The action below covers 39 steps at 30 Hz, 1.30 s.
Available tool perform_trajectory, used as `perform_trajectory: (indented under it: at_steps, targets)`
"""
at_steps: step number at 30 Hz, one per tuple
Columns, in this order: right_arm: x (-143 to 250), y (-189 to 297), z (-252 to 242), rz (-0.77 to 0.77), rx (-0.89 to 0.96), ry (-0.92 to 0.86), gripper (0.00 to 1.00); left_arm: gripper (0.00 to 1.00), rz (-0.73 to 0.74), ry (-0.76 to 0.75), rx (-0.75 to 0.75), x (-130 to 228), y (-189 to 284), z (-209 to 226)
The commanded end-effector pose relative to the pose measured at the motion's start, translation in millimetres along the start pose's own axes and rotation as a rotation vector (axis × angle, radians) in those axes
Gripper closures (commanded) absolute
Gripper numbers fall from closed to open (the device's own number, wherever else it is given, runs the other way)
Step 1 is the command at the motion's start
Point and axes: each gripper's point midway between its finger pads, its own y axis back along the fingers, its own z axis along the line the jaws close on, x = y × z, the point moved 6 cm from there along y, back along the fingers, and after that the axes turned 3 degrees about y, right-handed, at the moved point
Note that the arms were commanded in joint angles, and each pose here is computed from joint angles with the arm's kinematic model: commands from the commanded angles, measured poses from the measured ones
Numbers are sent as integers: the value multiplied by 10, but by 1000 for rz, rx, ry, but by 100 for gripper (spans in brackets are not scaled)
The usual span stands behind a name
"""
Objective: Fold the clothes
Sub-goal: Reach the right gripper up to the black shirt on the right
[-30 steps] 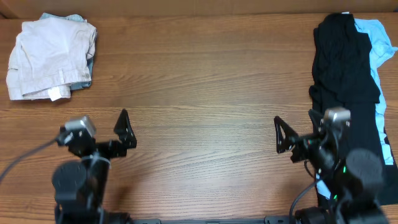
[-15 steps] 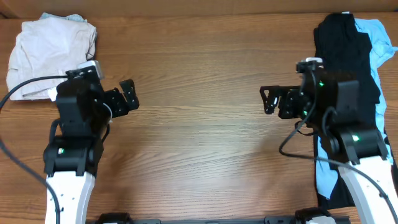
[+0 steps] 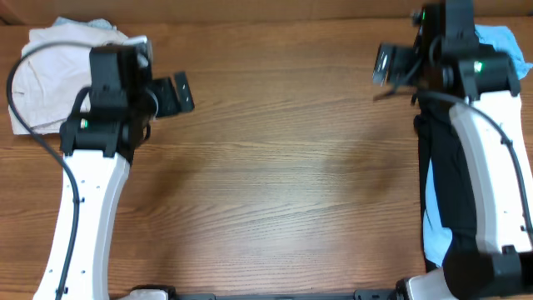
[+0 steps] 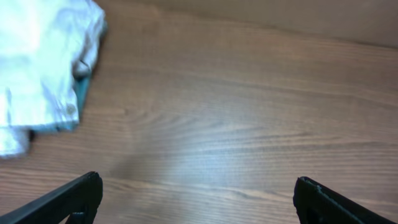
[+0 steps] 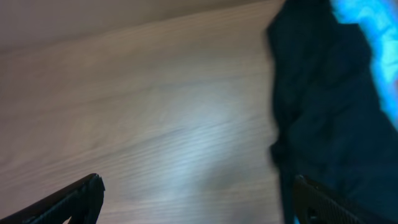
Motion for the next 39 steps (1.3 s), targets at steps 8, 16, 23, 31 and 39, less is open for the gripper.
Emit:
perform_trajectory:
  at_steps: [8,16,23,31,39]
  targets:
    - [-299,-747,-1016,34,291,-112,8,0,27,-183,-7,-195,-297,-433]
    - [57,-1591,-1150,241,320,-103,14,0,168,-171,31,24,-868,-487]
    - [441,-2118,-1154,410,329,-81,26,0,216,-173,16,125,-1119,-467]
    - [692,-2330,-1302,488,353,-126,38,0,211,-174,7,119,-1162,-459]
    - [886,-2446,-1490,512,344,-184,50,0,197,-173,11,95,-1167,-470]
